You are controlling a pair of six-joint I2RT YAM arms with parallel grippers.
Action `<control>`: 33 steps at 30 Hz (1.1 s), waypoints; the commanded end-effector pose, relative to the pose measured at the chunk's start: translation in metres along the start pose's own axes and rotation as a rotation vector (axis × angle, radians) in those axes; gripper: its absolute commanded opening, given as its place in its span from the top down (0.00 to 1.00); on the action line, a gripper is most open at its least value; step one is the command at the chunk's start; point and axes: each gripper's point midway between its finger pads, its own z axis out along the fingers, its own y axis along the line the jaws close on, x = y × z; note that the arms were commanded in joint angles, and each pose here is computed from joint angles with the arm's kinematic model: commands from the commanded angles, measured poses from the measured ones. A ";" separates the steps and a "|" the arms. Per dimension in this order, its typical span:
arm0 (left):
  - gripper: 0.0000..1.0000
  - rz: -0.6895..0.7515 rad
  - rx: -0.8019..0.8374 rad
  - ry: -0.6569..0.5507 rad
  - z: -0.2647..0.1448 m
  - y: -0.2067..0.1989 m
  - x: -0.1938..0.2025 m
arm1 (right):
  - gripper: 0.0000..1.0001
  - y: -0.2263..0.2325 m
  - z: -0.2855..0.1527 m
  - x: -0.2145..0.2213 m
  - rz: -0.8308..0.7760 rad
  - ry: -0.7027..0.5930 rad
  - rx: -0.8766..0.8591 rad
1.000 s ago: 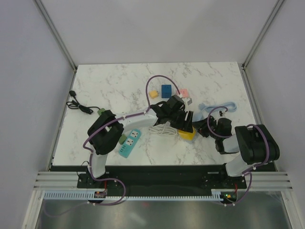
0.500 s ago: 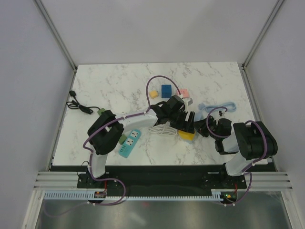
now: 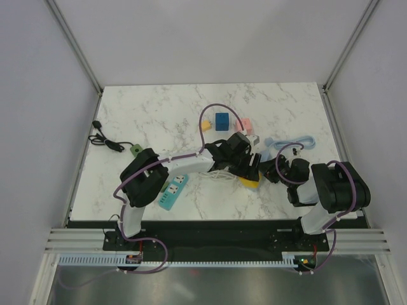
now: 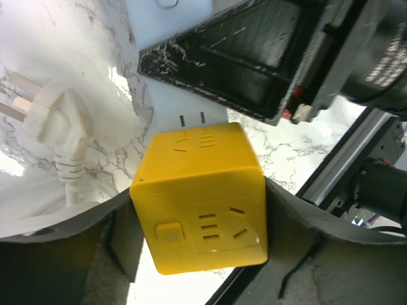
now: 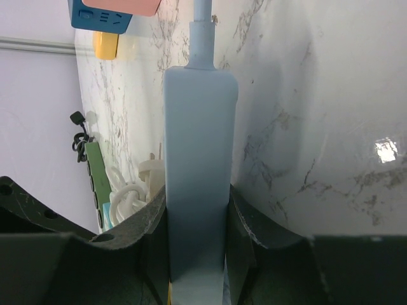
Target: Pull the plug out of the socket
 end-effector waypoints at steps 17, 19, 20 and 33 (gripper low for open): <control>0.98 -0.044 0.113 -0.146 -0.027 -0.030 -0.049 | 1.00 0.003 0.000 -0.007 -0.070 -0.040 0.007; 0.98 -0.096 0.153 -0.201 -0.041 -0.038 -0.057 | 1.00 0.001 0.000 -0.007 -0.072 -0.042 0.023; 0.98 -0.099 0.152 -0.207 -0.041 -0.036 -0.054 | 1.00 0.001 0.000 -0.008 -0.075 -0.047 0.028; 0.98 -0.045 0.022 -0.142 -0.021 -0.026 -0.027 | 1.00 -0.003 -0.003 -0.010 -0.080 -0.065 0.061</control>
